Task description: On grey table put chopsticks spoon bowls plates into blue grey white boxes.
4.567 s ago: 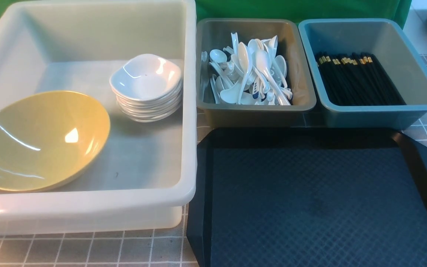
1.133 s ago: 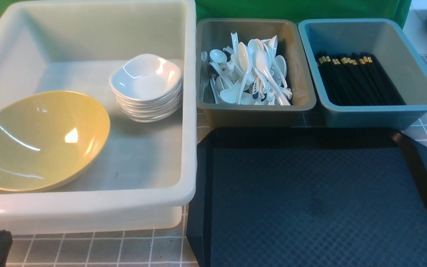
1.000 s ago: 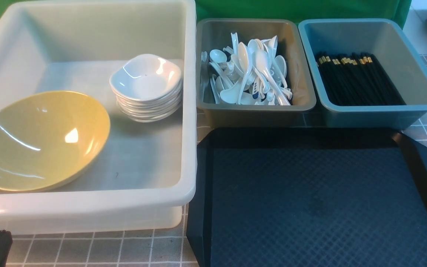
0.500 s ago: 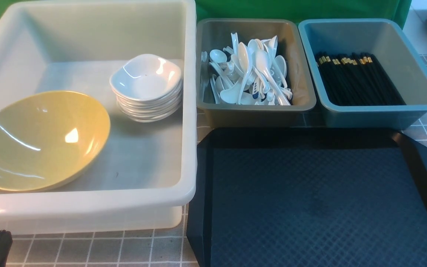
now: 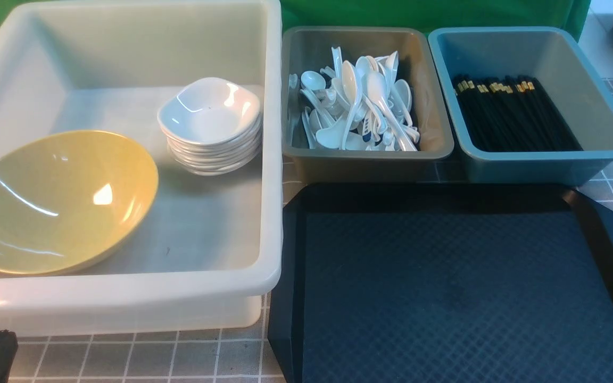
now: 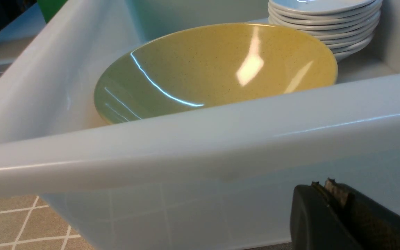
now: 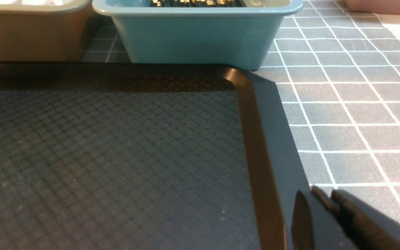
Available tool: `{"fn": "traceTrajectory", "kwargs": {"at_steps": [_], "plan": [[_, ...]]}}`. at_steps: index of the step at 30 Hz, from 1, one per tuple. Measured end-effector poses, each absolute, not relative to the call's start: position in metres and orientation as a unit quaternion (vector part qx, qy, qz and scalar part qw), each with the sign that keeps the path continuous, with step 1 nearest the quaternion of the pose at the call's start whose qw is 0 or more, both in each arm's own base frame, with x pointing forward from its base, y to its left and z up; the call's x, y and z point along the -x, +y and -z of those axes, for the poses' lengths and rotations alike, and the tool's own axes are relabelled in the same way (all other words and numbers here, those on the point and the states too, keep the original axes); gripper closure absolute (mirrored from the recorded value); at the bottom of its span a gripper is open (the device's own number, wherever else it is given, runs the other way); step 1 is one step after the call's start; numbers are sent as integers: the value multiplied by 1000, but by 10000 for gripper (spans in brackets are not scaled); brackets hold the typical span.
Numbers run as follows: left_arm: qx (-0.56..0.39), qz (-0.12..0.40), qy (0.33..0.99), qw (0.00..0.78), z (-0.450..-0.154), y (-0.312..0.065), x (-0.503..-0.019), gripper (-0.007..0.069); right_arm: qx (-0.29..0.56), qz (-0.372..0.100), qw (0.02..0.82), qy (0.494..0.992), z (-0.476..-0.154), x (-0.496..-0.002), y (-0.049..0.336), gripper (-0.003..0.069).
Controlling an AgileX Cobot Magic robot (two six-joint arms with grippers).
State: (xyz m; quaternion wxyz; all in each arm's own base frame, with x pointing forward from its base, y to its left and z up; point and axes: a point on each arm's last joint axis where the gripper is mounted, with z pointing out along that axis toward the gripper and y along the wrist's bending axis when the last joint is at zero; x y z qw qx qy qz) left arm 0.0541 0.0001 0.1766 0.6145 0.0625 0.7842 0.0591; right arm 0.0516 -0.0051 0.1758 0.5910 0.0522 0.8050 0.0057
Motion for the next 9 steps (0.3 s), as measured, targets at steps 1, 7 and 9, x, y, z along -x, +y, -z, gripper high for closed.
{"fn": "traceTrajectory", "kwargs": {"at_steps": [1, 7, 9], "plan": [[-62, -59, 784, 614, -177, 0, -54, 636, -52, -6, 591, 805, -176, -52, -5, 596], [-62, -59, 784, 614, -177, 0, -54, 636, -52, -6, 591, 805, -176, -52, -5, 589], [-62, -59, 784, 614, -177, 0, -54, 636, -52, -6, 591, 805, -176, -52, -5, 587]]}}
